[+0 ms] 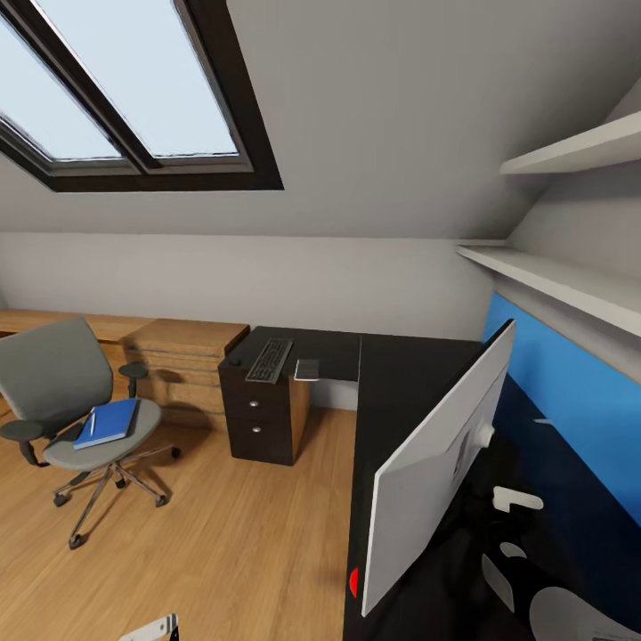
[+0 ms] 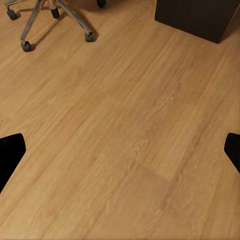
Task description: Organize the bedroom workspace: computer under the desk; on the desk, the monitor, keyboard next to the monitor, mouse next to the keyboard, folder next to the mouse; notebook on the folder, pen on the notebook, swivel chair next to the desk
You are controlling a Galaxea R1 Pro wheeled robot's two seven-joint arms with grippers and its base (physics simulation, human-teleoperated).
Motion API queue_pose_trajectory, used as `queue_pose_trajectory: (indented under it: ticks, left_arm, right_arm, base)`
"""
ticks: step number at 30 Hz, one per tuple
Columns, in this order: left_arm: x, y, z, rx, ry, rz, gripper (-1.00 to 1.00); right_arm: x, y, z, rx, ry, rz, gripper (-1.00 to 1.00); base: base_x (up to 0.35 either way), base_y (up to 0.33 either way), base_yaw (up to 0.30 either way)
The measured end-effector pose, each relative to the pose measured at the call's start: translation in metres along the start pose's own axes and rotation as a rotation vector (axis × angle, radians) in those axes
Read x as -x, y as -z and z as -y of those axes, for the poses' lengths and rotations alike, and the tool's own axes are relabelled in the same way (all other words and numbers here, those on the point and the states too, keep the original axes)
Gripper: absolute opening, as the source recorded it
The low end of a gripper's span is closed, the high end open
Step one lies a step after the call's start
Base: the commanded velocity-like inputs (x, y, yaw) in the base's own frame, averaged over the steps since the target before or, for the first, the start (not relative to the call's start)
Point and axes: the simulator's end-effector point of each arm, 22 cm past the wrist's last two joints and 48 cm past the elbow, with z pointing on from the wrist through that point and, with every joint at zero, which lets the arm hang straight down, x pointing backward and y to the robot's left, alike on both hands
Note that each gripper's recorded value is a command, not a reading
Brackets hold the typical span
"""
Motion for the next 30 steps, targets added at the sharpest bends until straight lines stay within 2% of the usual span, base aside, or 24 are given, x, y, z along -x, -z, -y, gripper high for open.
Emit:
queue_pose_trajectory:
  ticks: [18, 19, 30]
  left_arm:
    - [-0.0007, -0.0001, -0.0004, 0.000, -0.002, -0.002, 1.00]
    - [-0.0008, -0.0001, -0.0004, 0.001, -0.002, -0.002, 1.00]
    - [-0.0006, -0.0002, -0.0010, 0.001, -0.003, -0.002, 1.00]
  right_arm:
    - [0.0014, -0.0023, 0.0100, -0.013, 0.004, 0.003, 1.00]
    - [0.0014, -0.0024, 0.0101, -0.013, 0.004, 0.003, -1.00]
    - [0.0015, -0.0024, 0.0096, -0.011, 0.009, 0.003, -1.00]
  base:
    - [0.051, -0.024, 0.000]
    - [0.002, -0.001, 0.000]
    - [0.000, 0.000, 0.000]
